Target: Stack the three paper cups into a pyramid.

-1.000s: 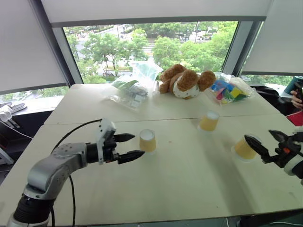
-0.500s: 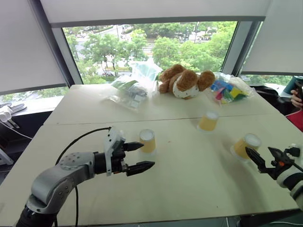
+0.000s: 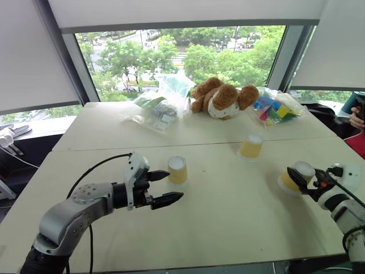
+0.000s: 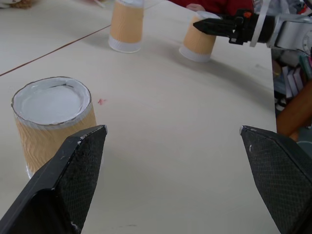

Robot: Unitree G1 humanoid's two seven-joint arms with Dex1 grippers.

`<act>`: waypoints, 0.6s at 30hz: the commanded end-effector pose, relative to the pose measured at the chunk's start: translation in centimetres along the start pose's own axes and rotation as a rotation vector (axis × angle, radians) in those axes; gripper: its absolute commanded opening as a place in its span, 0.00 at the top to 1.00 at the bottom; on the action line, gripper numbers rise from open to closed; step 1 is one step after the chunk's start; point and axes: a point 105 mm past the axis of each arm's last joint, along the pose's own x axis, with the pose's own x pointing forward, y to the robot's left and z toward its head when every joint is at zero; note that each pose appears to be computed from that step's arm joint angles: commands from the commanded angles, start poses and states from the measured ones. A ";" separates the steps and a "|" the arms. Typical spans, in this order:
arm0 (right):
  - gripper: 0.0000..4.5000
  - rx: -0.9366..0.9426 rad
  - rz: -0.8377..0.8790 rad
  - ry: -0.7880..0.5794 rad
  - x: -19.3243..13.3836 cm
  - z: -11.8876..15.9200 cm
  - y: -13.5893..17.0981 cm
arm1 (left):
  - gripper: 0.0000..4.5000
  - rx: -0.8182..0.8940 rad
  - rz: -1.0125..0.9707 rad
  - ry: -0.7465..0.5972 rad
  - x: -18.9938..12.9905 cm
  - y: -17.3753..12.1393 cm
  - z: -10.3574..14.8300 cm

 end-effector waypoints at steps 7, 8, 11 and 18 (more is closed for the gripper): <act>0.52 -0.088 0.108 -0.081 0.1 2.8 2.3 | 0.00 0.040 0.031 -0.016 -0.5 0.5 0.7; 0.52 -0.112 0.157 -0.080 0.0 3.1 3.4 | 0.00 0.040 0.038 -0.014 -0.7 0.7 0.7; 0.52 -0.138 0.355 -0.071 -0.8 3.5 9.1 | 0.00 0.033 0.050 0.031 -1.6 1.2 0.0; 0.52 -0.120 0.539 -0.054 -0.8 2.6 15.4 | 0.00 0.035 0.045 0.087 -2.3 1.4 -1.0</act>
